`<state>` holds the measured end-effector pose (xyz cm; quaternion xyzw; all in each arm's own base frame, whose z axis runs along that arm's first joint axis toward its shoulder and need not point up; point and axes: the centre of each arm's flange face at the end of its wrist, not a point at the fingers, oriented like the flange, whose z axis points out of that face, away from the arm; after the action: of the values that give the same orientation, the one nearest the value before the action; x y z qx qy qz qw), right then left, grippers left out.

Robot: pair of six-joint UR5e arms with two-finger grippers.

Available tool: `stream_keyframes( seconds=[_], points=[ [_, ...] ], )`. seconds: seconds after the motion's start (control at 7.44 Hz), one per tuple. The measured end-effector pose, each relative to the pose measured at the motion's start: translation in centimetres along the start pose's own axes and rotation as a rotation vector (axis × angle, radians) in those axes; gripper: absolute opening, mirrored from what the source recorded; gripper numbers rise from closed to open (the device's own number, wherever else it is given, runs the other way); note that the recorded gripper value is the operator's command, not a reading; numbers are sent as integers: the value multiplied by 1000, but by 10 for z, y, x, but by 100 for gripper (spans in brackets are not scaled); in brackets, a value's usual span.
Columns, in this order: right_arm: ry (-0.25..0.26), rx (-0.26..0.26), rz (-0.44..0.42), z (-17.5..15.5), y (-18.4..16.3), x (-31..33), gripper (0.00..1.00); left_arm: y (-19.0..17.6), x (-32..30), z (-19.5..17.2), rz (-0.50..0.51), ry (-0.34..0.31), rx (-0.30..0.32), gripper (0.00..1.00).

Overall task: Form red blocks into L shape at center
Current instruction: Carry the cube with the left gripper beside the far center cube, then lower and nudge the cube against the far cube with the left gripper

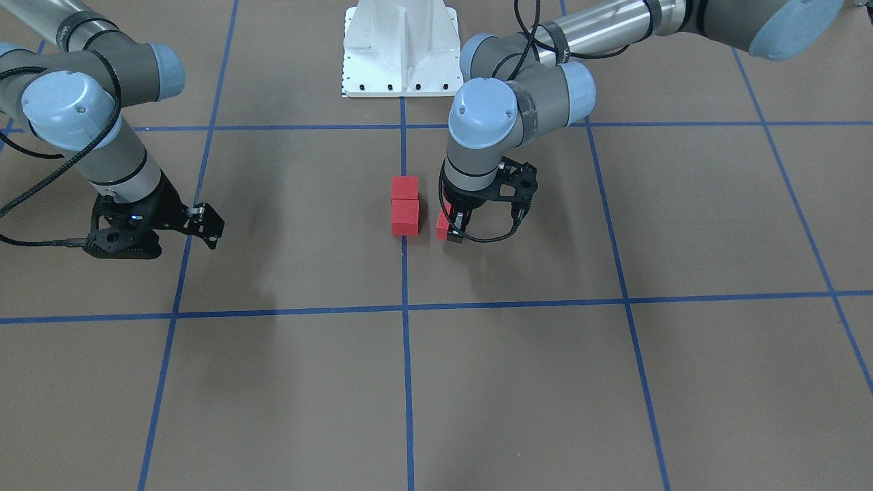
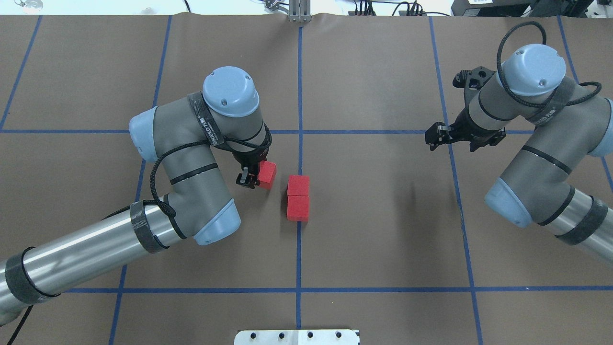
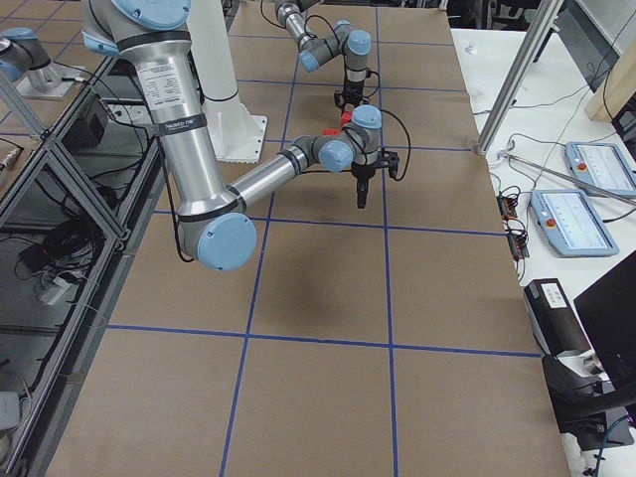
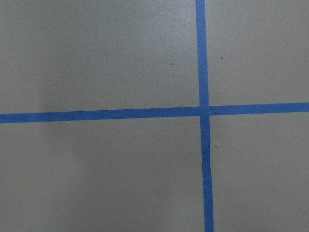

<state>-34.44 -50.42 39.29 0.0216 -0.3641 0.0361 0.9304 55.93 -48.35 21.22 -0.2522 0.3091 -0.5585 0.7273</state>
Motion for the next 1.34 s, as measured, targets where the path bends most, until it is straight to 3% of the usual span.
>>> stream_keyframes(
  seconds=[1.34],
  points=[
    [5, -3, 3, 2, 0, 3, 100, 24, -11, 7, -98, -14, -9, 0]
  ],
)
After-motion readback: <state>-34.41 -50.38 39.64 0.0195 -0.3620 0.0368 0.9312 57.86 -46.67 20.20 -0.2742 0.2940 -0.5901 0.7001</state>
